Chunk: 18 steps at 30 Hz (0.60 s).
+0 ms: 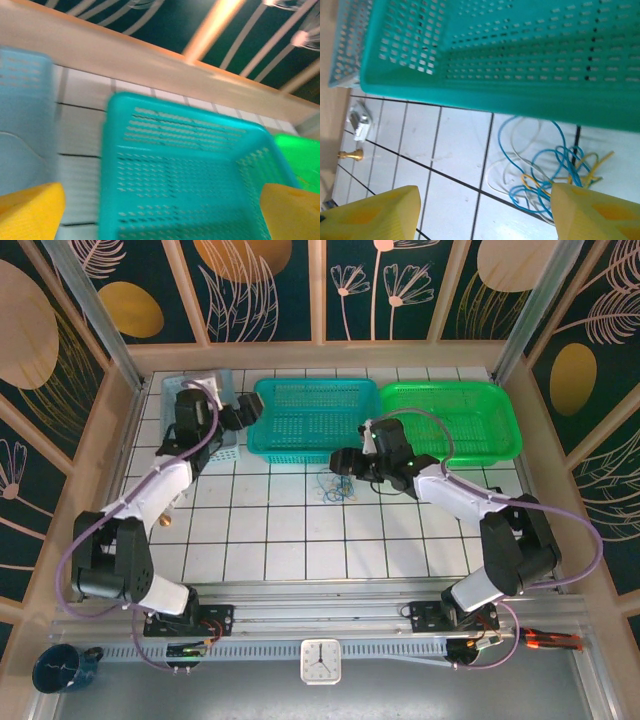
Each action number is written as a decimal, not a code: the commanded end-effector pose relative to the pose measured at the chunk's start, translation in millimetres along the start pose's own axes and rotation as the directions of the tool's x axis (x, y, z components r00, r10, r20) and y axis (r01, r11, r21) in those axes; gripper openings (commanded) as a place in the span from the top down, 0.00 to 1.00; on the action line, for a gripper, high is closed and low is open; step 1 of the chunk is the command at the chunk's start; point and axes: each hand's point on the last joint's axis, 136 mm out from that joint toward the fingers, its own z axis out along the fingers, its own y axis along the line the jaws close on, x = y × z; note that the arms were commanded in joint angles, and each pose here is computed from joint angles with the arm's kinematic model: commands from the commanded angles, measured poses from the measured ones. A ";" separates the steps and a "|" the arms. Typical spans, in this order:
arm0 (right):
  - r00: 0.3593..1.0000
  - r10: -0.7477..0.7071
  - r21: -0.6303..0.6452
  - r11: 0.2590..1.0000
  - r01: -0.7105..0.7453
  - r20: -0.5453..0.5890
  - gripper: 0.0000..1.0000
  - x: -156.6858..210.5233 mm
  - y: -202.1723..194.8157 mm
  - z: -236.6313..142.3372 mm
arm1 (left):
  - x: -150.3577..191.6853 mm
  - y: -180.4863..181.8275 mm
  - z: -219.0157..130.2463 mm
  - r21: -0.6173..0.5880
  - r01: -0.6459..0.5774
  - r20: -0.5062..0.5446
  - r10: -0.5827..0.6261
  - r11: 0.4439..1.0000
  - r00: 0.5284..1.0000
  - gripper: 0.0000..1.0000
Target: Untangle the cables
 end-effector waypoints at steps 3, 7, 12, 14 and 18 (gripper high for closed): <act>0.999 0.003 0.044 0.999 -0.006 0.048 0.33 7.4 -16.1 -4.7 | 31.5 -41.0 -20.7 0.099 0.042 0.000 -0.042 0.994 0.999 0.01; 0.999 -0.007 0.106 0.994 0.001 0.053 0.37 15.7 -32.5 -7.2 | 63.0 -58.3 -26.7 0.136 0.067 -0.034 -0.063 0.988 0.997 0.01; 0.998 -0.027 0.130 0.991 0.019 0.063 0.51 14.7 -37.4 -7.6 | 88.1 -59.6 -25.5 0.140 0.086 -0.059 -0.078 0.986 0.995 0.01; 0.998 -0.024 0.125 0.992 0.015 0.065 0.57 13.3 -37.6 -4.9 | 90.7 -61.7 -24.6 0.147 0.084 -0.063 -0.075 0.986 0.995 0.01; 0.997 -0.012 0.126 0.992 0.002 0.073 0.57 9.4 -41.6 2.8 | 93.6 -64.6 -23.2 0.156 0.072 -0.070 -0.062 0.985 0.996 0.01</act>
